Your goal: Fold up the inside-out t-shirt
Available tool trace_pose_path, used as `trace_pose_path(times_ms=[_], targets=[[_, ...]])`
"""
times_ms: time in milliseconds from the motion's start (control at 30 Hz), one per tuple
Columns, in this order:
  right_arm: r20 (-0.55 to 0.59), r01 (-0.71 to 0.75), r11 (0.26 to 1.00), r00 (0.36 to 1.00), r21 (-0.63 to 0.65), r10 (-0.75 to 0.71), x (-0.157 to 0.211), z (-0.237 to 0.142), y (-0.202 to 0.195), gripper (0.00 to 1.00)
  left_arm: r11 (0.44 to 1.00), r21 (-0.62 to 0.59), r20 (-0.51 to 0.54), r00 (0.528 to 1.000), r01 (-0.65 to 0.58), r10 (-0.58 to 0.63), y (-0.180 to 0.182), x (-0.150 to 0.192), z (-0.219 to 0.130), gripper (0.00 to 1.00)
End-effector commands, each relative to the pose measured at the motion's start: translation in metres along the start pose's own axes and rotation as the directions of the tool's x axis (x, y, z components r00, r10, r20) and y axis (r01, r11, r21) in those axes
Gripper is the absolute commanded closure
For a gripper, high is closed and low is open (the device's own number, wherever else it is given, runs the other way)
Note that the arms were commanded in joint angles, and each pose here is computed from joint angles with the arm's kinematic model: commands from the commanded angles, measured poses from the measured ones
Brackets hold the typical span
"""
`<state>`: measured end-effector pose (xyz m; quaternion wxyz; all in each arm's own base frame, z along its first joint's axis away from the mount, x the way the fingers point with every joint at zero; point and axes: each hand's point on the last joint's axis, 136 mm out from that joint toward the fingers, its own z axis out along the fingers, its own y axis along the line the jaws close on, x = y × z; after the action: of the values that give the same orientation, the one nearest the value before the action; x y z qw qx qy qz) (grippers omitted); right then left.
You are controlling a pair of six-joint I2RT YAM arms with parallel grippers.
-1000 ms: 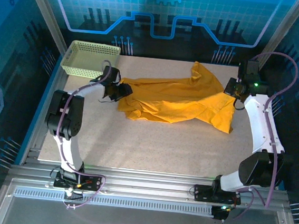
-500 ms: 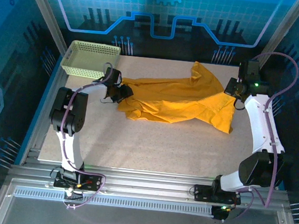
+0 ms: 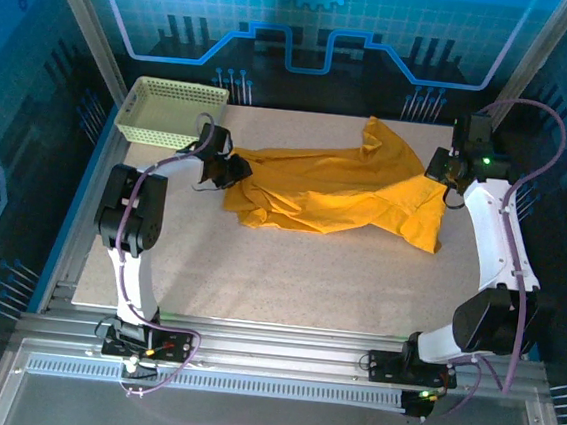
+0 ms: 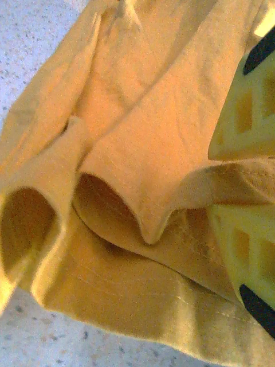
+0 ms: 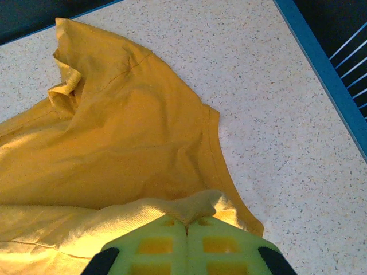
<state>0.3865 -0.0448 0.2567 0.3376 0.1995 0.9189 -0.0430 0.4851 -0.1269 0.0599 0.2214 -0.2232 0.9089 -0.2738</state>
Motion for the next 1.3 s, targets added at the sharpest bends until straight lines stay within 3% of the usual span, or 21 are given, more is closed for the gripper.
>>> trace_pose_path(times_ms=[0, 233, 333, 433, 500, 633, 767, 933, 1000, 1033, 1100, 1267], targets=[[0.004, -0.001, 1.000, 1.000, 0.002, 0.001, -0.001, 0.002, -0.005, 1.00, 1.000, 0.001, 0.018, 1.000, -0.015, 0.015, -0.002, -0.010, 0.002, 0.78], [0.026, -0.014, 1.000, 1.000, 0.009, 0.014, -0.007, -0.007, -0.008, 1.00, 0.999, -0.017, 0.053, 0.998, -0.033, 0.034, -0.008, -0.019, -0.013, 1.00], [0.075, -0.026, 1.000, 0.997, -0.007, 0.027, -0.019, -0.032, -0.010, 1.00, 0.998, -0.019, 0.145, 0.987, -0.068, 0.070, -0.021, -0.035, -0.050, 1.00], [0.154, -0.036, 0.999, 0.987, -0.039, 0.041, -0.040, -0.072, -0.010, 1.00, 0.991, 0.001, 0.295, 0.947, -0.133, 0.127, -0.044, -0.055, -0.111, 1.00], [0.223, -0.042, 0.997, 0.973, -0.063, 0.055, -0.054, -0.104, -0.012, 1.00, 0.983, 0.020, 0.404, 0.901, -0.184, 0.161, -0.063, -0.067, -0.158, 1.00], [0.393, -0.058, 0.989, 0.913, -0.137, 0.108, -0.080, -0.184, -0.020, 1.00, 0.948, 0.090, 0.621, 0.761, -0.305, 0.186, -0.109, -0.073, -0.268, 1.00], [0.580, -0.051, 0.978, 0.798, -0.201, 0.161, -0.094, -0.272, -0.034, 1.00, 0.894, 0.156, 0.784, 0.603, -0.419, 0.146, -0.138, -0.057, -0.364, 1.00], [0.740, 0.008, 0.959, 0.638, -0.284, 0.214, -0.089, -0.365, -0.047, 1.00, 0.836, 0.194, 0.889, 0.452, -0.514, 0.072, -0.144, -0.022, -0.441, 1.00], [0.767, 0.010, 0.955, 0.599, -0.296, 0.231, -0.085, -0.387, -0.053, 1.00, 0.836, 0.186, 0.907, 0.418, -0.517, 0.057, -0.140, -0.016, -0.455, 1.00], [0.778, 0.010, 0.955, 0.583, -0.295, 0.234, -0.085, -0.394, -0.056, 1.00, 0.840, 0.176, 0.911, 0.409, -0.513, 0.059, -0.138, -0.016, -0.457, 1.00], [0.793, 0.011, 0.959, 0.566, -0.282, 0.226, -0.089, -0.398, -0.057, 1.00, 0.866, 0.141, 0.895, 0.436, -0.479, 0.096, -0.135, -0.026, -0.443, 1.00], [0.767, 0.038, 0.963, 0.613, -0.267, 0.189, -0.120, -0.368, -0.037, 1.00, 0.912, 0.085, 0.772, 0.604, -0.402, 0.195, -0.145, -0.069, -0.377, 1.00]])
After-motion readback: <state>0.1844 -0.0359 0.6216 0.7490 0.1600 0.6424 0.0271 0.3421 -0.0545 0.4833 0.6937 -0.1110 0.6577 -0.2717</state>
